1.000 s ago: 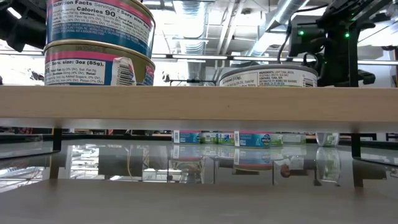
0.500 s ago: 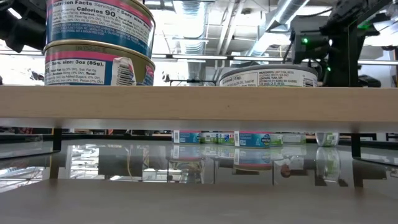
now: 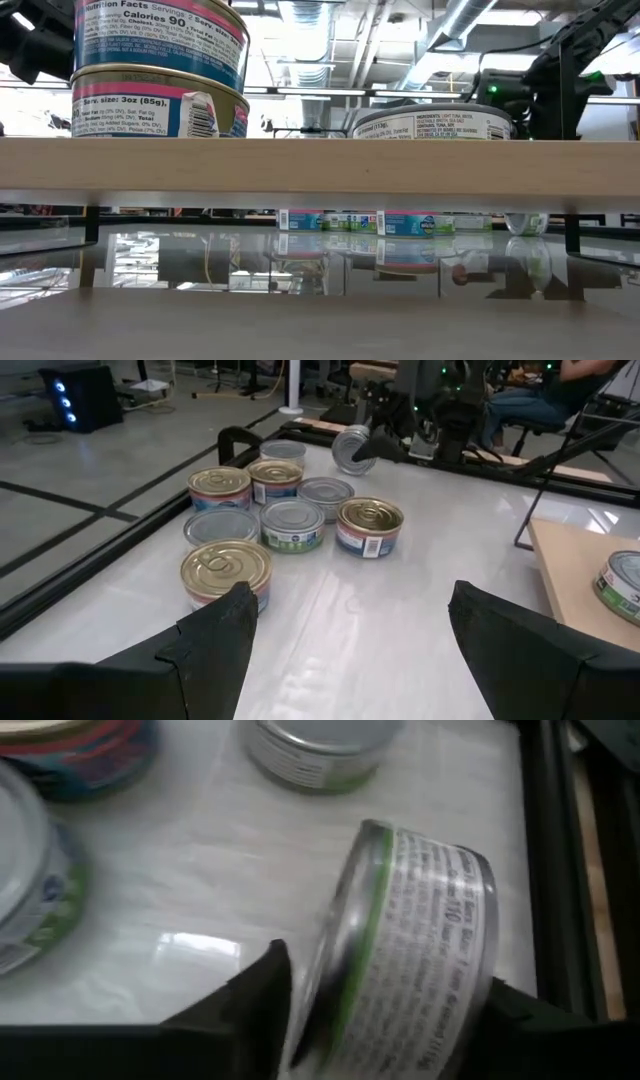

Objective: Stack canned seafood by type on shelf
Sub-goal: Stack the green tuna can on top of the green tuna can on the shelf

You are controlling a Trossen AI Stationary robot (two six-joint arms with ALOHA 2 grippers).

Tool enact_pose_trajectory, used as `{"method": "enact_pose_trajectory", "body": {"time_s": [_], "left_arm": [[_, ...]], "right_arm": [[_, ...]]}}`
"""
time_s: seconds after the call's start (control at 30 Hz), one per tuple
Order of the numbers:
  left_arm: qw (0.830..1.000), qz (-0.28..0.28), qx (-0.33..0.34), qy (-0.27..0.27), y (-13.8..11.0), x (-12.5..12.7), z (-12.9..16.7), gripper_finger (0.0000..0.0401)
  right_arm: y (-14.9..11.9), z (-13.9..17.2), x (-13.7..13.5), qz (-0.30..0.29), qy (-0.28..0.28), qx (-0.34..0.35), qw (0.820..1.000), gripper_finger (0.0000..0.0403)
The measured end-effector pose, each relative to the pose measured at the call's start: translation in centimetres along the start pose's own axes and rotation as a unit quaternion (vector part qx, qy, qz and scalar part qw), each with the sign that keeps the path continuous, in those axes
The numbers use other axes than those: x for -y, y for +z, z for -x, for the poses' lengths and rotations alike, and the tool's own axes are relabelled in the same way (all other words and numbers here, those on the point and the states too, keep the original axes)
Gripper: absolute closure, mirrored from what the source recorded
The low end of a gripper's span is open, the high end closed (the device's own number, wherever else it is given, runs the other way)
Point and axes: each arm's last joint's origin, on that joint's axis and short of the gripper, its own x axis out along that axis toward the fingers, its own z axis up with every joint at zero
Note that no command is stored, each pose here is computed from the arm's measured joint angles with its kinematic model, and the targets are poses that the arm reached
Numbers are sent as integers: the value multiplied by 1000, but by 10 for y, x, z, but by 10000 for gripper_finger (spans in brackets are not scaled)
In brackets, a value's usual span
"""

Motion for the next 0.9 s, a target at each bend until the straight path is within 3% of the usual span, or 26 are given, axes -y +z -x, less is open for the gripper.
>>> {"method": "enact_pose_trajectory", "body": {"time_s": [0.13, 0.27, 0.43, 0.63, 0.77, 0.9], "left_arm": [[1000, -5, -1, 4, 0, 0, 0, 83], [1000, -5, -13, 4, -3, 0, 0, 83], [1000, -5, -29, -5, -6, 0, 0, 83], [1000, -6, -29, 3, -6, 0, 0, 83], [1000, 1, -30, 4, -6, -1, 0, 83], [1000, 2, -28, 13, -6, -1, 0, 83]], "right_arm": [[2, 1, -6, 26, 23, 14, 999, 245], [2, 15, -18, 109, 81, 8, 991, 244], [7, 60, -46, 243, 188, 37, 951, 244], [9, 128, -70, 368, 288, 130, 875, 244], [-6, 168, -77, 432, 354, 190, 807, 236], [-26, 204, -81, 458, 428, 264, 733, 237]]}}
